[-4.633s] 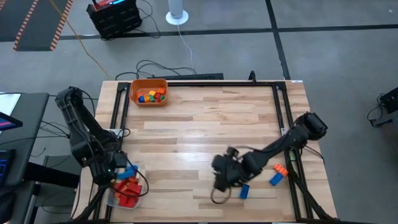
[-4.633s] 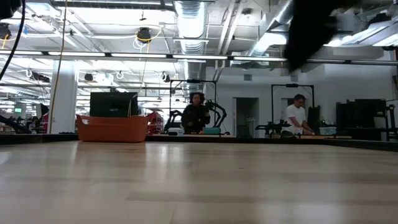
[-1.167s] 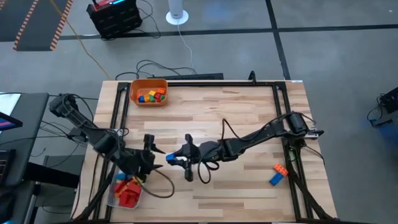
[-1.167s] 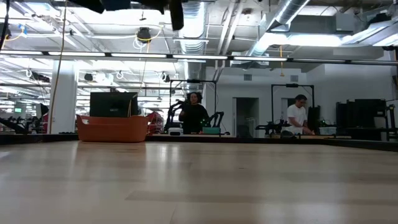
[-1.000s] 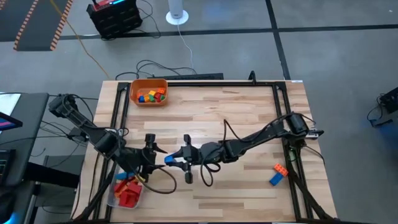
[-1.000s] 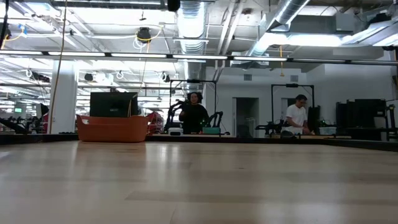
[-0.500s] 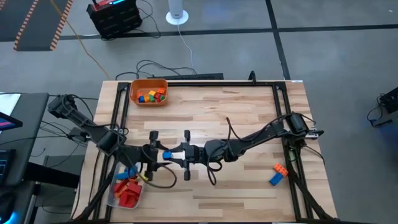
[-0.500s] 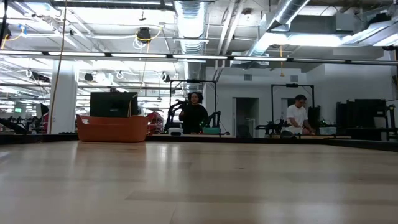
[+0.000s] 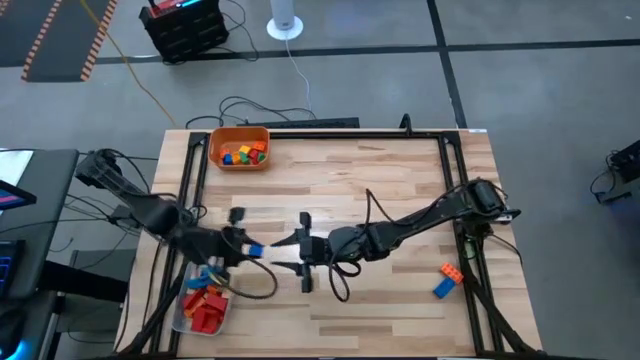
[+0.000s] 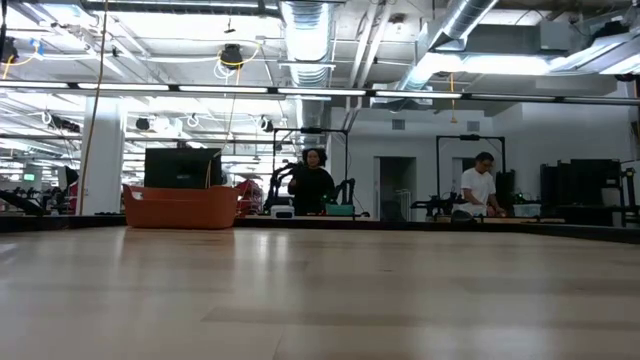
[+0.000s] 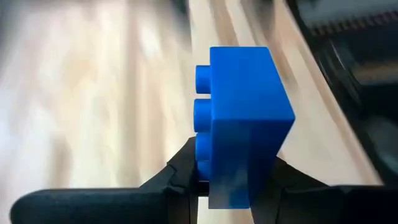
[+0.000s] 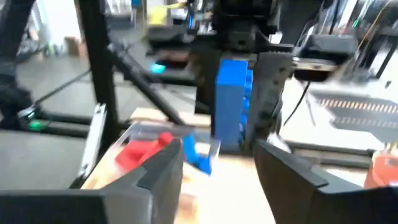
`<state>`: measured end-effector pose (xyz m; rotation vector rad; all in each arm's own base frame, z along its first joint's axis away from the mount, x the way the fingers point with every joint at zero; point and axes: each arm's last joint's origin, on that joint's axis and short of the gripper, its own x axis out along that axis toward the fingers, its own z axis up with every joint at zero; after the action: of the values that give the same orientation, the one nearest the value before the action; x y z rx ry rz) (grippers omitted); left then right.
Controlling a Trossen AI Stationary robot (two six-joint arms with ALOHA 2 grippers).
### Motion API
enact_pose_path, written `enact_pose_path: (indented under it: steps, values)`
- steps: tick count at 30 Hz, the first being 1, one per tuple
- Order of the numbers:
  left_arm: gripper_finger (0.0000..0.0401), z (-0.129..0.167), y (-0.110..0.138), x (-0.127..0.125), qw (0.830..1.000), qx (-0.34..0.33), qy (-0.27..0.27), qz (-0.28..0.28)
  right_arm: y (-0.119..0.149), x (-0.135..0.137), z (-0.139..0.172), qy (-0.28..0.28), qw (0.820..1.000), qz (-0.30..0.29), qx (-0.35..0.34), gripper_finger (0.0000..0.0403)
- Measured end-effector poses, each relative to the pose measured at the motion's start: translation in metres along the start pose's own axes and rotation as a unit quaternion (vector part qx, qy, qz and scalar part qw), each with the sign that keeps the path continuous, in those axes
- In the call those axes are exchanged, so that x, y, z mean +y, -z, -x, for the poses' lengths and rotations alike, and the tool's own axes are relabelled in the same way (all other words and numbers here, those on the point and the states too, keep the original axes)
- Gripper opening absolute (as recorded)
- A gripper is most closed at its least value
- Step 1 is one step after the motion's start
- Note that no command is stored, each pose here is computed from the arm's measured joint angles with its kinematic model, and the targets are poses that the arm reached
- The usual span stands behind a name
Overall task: Sort blocks by size
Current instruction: Put the large blue game piece into the transparent bin
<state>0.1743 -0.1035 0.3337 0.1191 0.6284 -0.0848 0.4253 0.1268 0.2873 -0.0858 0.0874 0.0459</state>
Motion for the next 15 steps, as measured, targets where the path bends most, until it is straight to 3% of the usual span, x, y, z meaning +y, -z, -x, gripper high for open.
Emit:
enact_pose_path:
  steps: [2,4,8,11,15]
  values:
    - [0.0083,0.013,0.012,0.003,0.994,0.091,0.046,0.045,-0.002,0.002,0.007,-0.006,0.999,-0.009,0.031,0.0238]
    - [0.0083,0.023,0.030,0.004,0.970,0.207,0.083,0.094,0.002,0.005,0.012,-0.006,0.997,-0.022,0.077,0.0245]
    - [0.0083,0.037,0.071,0.001,0.920,0.369,0.066,0.115,0.021,0.011,0.019,0.034,0.984,-0.043,0.171,0.0247]
    - [0.0084,0.035,0.094,-0.009,0.902,0.401,0.080,0.137,0.034,0.012,0.026,0.084,0.967,-0.068,0.231,0.0248]
    - [0.0107,0.024,0.114,-0.022,0.896,0.405,0.098,0.153,0.047,0.015,0.036,0.110,0.945,-0.093,0.294,0.0248]
